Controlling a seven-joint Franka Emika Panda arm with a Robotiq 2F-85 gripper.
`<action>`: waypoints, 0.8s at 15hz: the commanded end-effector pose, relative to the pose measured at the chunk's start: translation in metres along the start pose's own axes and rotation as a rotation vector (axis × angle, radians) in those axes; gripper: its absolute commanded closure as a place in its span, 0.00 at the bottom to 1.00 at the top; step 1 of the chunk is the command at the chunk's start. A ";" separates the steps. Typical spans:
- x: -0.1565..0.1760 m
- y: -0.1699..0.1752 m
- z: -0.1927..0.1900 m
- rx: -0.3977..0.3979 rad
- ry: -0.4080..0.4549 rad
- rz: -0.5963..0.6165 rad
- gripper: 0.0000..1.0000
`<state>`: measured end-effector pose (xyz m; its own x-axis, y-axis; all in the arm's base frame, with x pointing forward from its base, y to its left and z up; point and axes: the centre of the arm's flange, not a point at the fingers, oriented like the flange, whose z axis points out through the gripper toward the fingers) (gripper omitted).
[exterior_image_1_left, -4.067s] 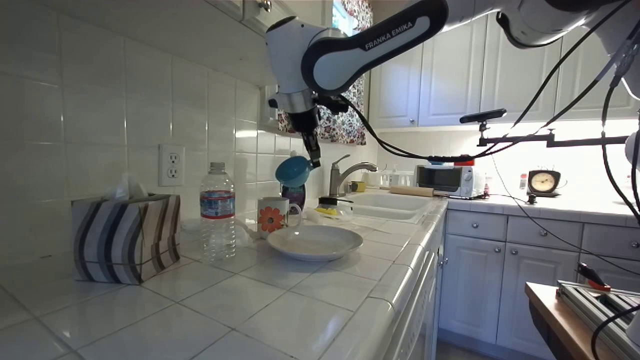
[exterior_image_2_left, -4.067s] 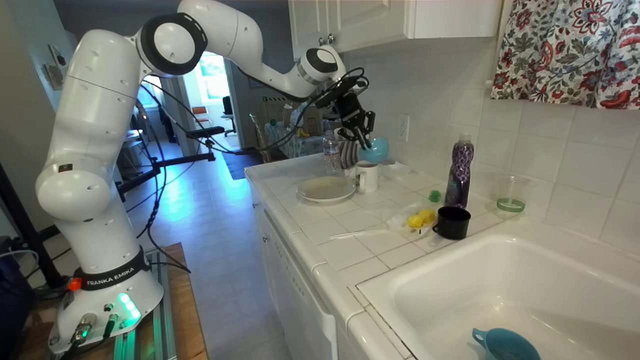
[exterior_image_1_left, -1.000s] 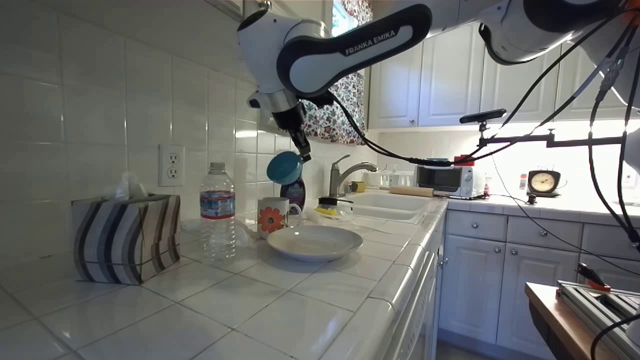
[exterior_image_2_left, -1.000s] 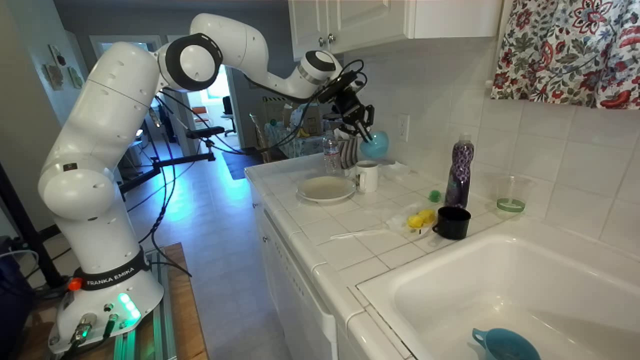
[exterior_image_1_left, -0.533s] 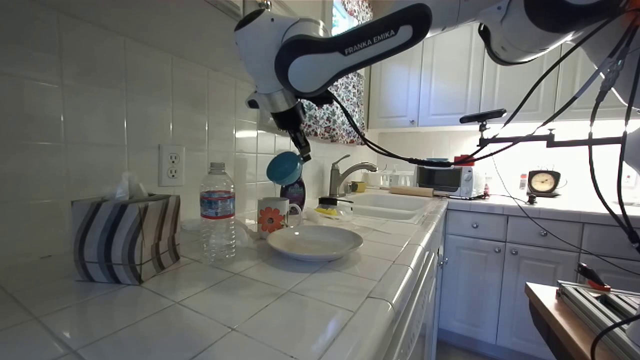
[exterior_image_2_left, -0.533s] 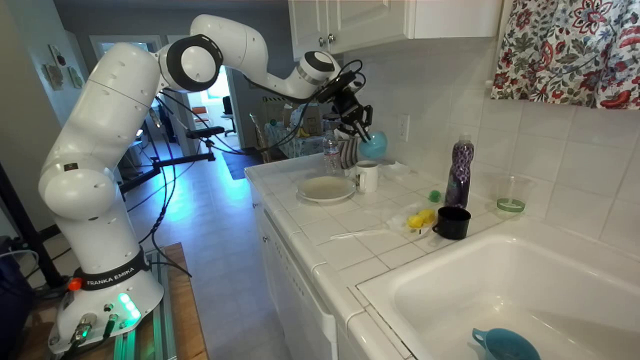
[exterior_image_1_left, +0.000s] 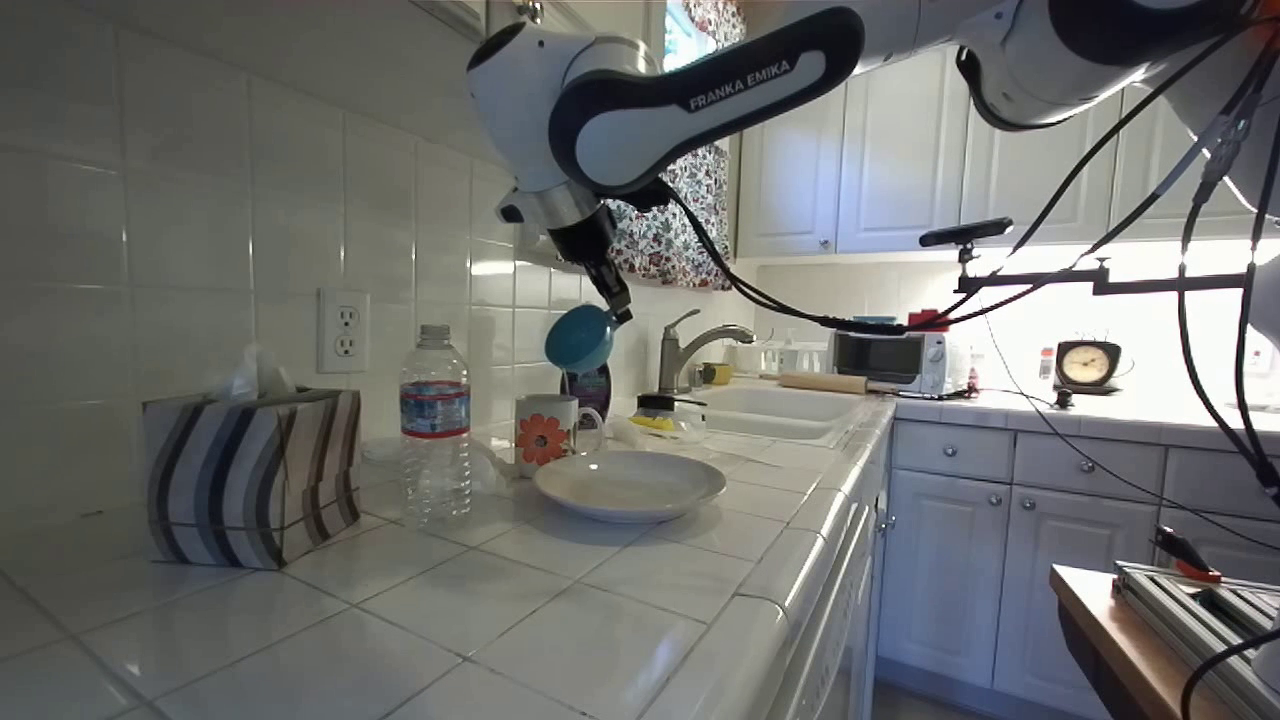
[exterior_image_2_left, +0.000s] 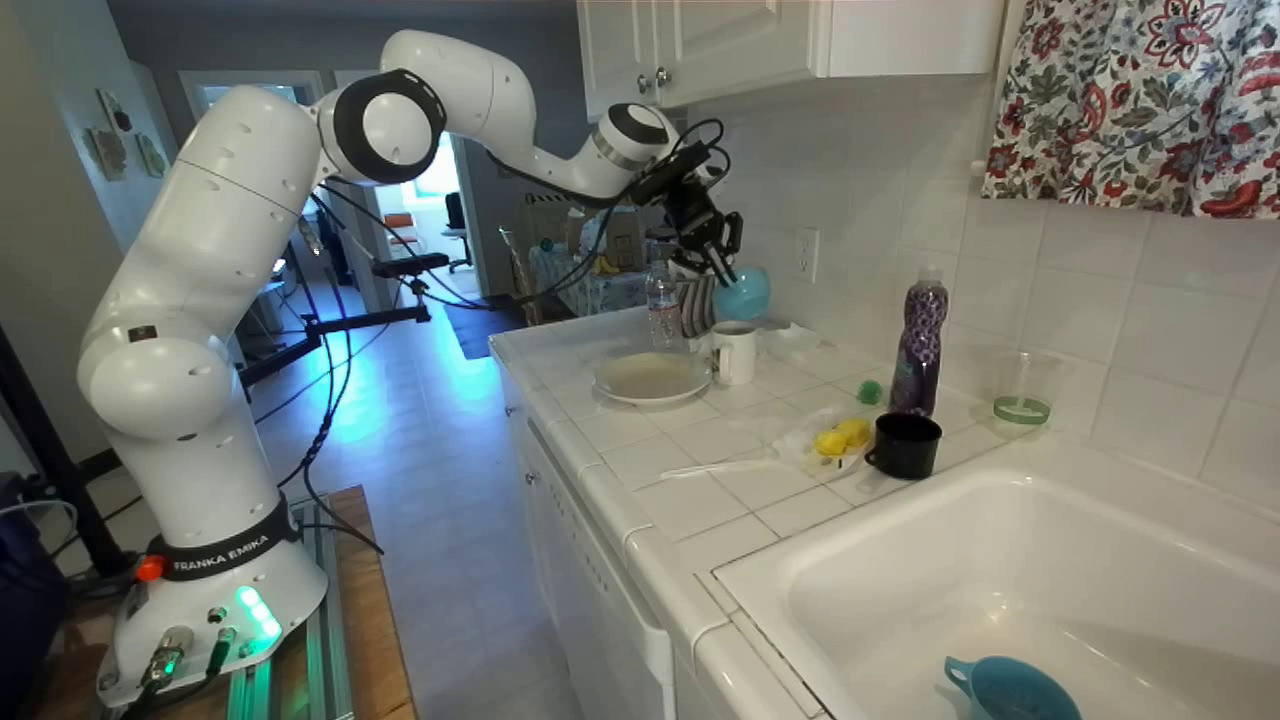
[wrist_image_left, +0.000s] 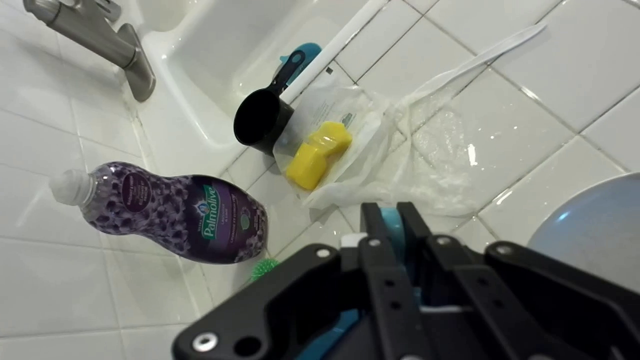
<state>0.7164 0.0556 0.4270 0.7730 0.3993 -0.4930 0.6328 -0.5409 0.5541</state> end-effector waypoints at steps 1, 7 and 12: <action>0.005 0.006 -0.006 -0.039 -0.047 -0.029 0.97; 0.008 0.007 -0.007 -0.078 -0.064 -0.035 0.97; 0.011 0.007 -0.007 -0.101 -0.079 -0.042 0.97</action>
<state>0.7174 0.0576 0.4249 0.7548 0.3750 -0.5383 0.6546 -0.4834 0.5812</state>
